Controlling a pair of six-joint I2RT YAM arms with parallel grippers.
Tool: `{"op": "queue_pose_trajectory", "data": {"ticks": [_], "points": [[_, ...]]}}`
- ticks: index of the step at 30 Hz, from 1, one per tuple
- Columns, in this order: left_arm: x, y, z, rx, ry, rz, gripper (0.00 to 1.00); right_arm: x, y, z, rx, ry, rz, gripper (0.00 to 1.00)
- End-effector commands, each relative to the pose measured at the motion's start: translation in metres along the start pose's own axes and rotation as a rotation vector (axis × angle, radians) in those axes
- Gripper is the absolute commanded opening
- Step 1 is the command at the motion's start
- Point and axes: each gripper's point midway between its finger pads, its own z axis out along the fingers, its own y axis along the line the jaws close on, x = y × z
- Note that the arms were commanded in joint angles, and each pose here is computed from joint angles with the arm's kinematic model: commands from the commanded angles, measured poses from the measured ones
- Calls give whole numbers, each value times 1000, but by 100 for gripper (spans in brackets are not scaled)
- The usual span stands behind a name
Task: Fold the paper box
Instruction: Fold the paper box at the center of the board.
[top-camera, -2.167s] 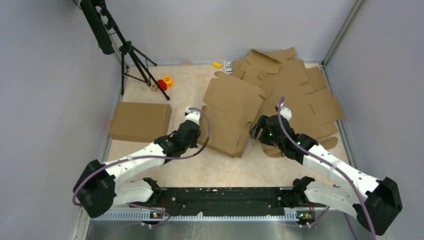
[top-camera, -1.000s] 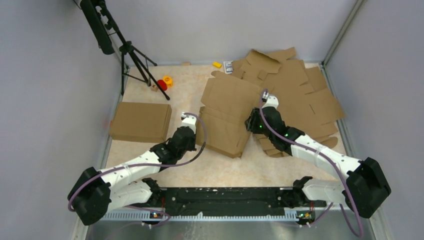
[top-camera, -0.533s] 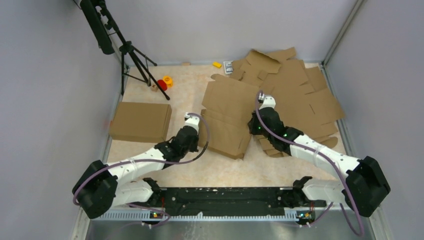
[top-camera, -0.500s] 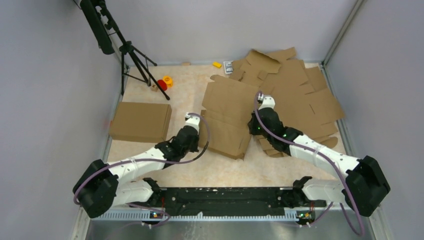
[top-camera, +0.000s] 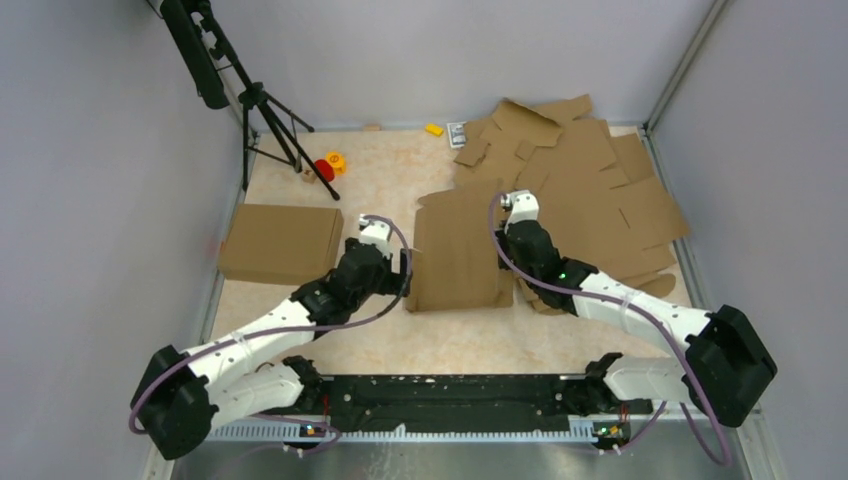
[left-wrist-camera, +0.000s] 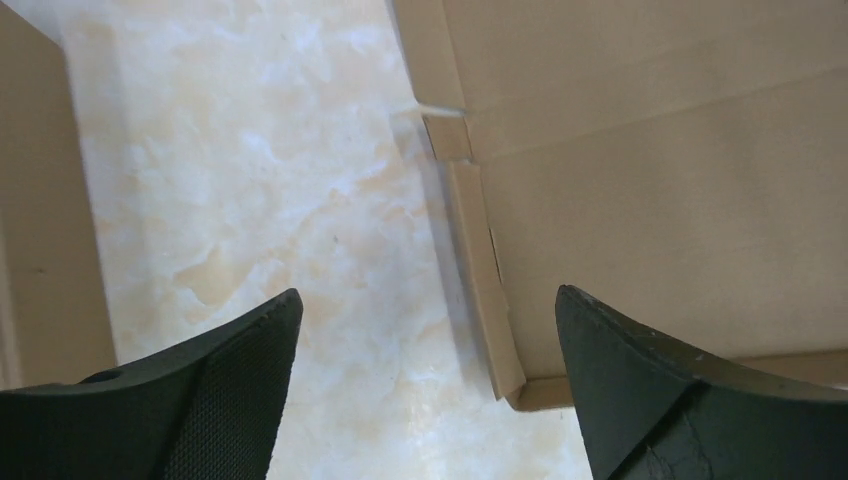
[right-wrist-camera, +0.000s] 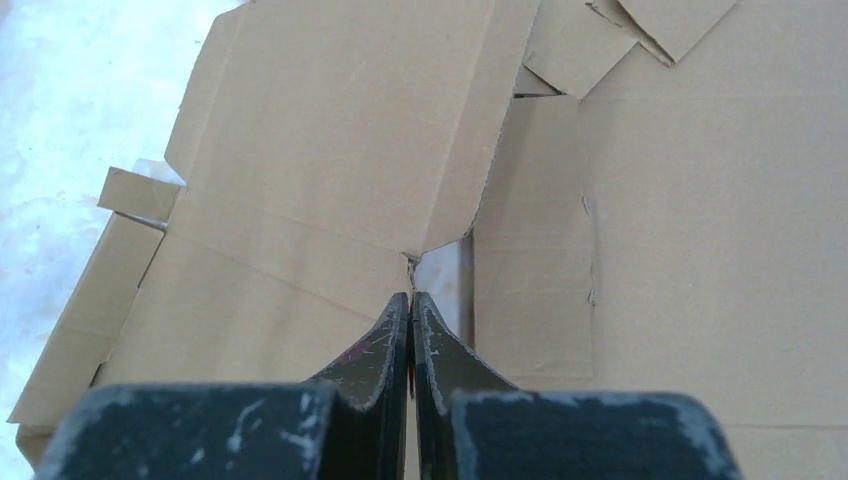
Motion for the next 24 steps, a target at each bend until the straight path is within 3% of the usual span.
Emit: {"op": "queue_pose_trajectory", "data": {"ticks": [1,5,7,11,15,18,24], "points": [[-53,11,-3,-31,-138,-96,98,-27,9,-6,-49,-95,-35,0],[-95,12,13,-16,-218,-38,99,-24,9,-5,-53,-73,-29,0],[-114,8,22,0,-233,6,99,-15,5,1,-47,-8,5,10],[-127,2,57,62,-119,54,99,4,-10,15,-16,124,104,21],[-128,4,83,56,-11,76,99,4,-29,17,17,158,189,58],[-119,13,94,11,67,96,99,-3,-45,21,8,171,243,70],[-95,31,113,32,184,-4,97,-12,-38,53,-181,255,315,72]]}}
